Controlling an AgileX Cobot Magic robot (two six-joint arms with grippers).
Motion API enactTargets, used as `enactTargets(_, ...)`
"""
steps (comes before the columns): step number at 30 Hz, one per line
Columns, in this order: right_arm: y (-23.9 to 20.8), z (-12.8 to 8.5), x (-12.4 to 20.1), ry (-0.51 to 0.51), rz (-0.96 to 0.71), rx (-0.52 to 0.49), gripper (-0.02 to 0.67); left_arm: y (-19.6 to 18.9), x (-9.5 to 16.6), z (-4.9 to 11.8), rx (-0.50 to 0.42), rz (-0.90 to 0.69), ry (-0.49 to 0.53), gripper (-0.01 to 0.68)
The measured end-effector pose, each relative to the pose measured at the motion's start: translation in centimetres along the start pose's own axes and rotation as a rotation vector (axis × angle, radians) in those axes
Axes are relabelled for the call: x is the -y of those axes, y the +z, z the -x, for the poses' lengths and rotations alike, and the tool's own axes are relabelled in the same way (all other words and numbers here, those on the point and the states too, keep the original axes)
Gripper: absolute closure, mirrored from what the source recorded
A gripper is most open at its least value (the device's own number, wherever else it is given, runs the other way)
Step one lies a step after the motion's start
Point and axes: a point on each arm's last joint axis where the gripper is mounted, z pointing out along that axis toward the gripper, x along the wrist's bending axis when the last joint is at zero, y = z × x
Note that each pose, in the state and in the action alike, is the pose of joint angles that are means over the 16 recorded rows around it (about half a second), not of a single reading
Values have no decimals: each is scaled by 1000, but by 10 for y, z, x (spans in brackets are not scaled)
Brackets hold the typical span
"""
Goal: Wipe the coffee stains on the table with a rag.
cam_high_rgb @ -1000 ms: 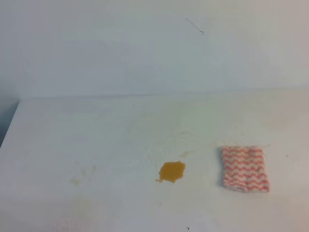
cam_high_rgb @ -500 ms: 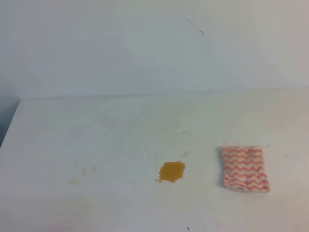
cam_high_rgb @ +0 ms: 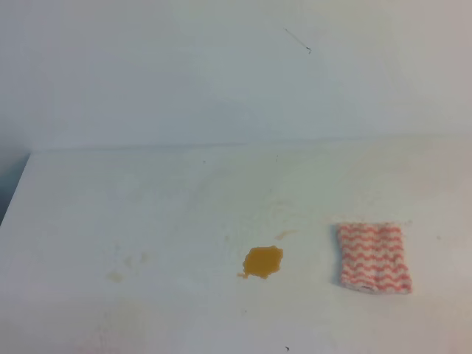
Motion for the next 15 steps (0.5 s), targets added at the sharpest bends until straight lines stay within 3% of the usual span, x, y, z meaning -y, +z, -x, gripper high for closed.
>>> enactTargets(15,0,0,0,-2,3,0,652,0,0,0,-2,-7,0,674)
